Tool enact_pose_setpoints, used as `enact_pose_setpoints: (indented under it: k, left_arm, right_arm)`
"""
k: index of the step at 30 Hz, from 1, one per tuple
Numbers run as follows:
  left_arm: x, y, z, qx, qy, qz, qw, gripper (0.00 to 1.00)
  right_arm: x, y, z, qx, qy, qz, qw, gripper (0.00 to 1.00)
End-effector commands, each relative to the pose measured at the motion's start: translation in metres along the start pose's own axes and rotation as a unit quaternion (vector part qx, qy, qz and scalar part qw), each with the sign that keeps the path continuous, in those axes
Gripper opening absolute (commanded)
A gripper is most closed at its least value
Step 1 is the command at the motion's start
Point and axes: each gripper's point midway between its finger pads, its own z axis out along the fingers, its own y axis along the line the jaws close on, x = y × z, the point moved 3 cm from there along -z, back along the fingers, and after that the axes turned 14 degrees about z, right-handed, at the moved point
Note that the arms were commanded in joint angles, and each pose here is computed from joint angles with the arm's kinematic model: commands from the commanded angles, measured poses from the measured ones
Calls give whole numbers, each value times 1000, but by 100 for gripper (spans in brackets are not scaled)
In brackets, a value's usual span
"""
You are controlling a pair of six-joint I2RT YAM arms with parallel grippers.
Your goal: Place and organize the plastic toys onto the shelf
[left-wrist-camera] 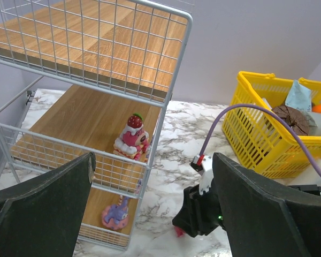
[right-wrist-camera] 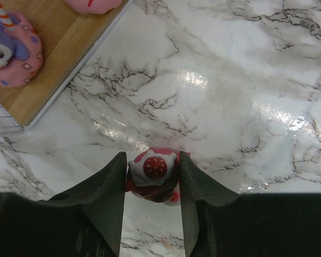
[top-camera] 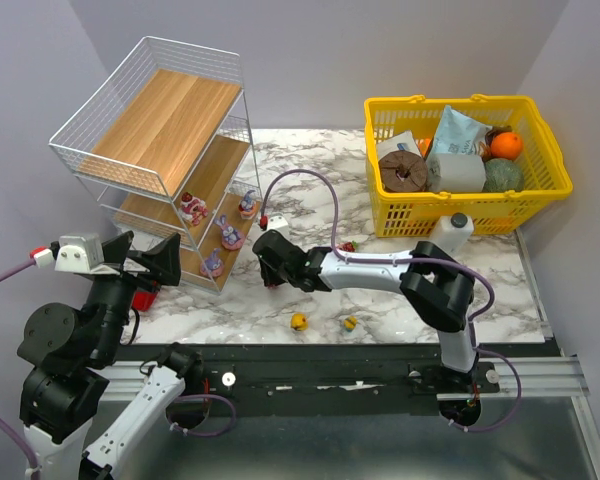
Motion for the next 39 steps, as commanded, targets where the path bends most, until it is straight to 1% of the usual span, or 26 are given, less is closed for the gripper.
enact_pose_setpoints:
  k: [1, 3, 4, 7, 9, 10, 11, 13, 17, 18, 19, 20, 21, 22, 23, 24, 26, 33, 39]
  left_arm:
    - [-1, 0, -2, 4, 0, 4, 1000, 99]
    - [-1, 0, -2, 3, 0, 5, 1000, 99]
    - [0, 0, -1, 3, 1, 4, 1000, 99]
    - [-1, 0, -2, 2, 0, 5, 1000, 99]
    - [-2, 1, -2, 1, 0, 5, 1000, 99]
    - [-2, 1, -3, 1, -1, 5, 1000, 99]
    - [-2, 1, -2, 1, 0, 6, 1000, 99]
    - [-1, 1, -2, 1, 0, 6, 1000, 99]
    - [-2, 1, -3, 1, 0, 5, 1000, 99]
    - [-2, 1, -2, 1, 1, 6, 1000, 99]
    - [-2, 1, -3, 1, 0, 6, 1000, 99]
    - [-3, 1, -4, 1, 0, 5, 1000, 99]
    - [-3, 1, -4, 1, 0, 5, 1000, 99]
    - [-4, 1, -4, 2, -1, 5, 1000, 99]
    - [-4, 1, -4, 2, -1, 4, 1000, 99]
    - [-3, 1, -4, 3, 0, 5, 1000, 99]
    - [-2, 0, -3, 4, 1, 4, 1000, 99]
    - [-2, -1, -1, 5, 5, 6, 1000, 99]
    - [-4, -1, 1, 5, 8, 7, 1000, 99]
  right_arm:
    - [-5, -1, 8, 29, -8, 5, 1000, 33]
    - [-5, 0, 10, 31, -7, 8, 999, 37]
    - [-5, 2, 11, 30, -5, 7, 1000, 43]
    - [-5, 4, 9, 25, -1, 7, 1000, 55]
    - [-7, 5, 7, 23, -3, 9, 1000, 59]
    - [-8, 5, 6, 22, -4, 7, 1000, 65]
    - [-10, 6, 4, 20, -7, 6, 1000, 68]
    - [-13, 8, 3, 12, -12, 0, 1000, 74]
    - [-19, 8, -5, -10, -33, -14, 999, 81]
    - [-29, 14, -11, -31, -55, -21, 998, 82]
    - [-18, 4, -10, -31, -50, -35, 998, 83]
    - [-17, 4, -11, -47, -55, -41, 997, 83]
    - [-24, 12, -13, -79, -79, -55, 992, 84]
    - [-12, 2, -15, -88, -73, -70, 991, 84]
    - [-7, 6, -17, -118, -69, -80, 987, 84]
    - [-10, 13, -19, -145, -88, -92, 981, 85]
    - [2, 9, -18, -165, -79, -108, 977, 85]
    - [12, 6, -4, -196, -76, -123, 970, 84]
    - [14, -16, 10, -200, -76, -117, 970, 80]
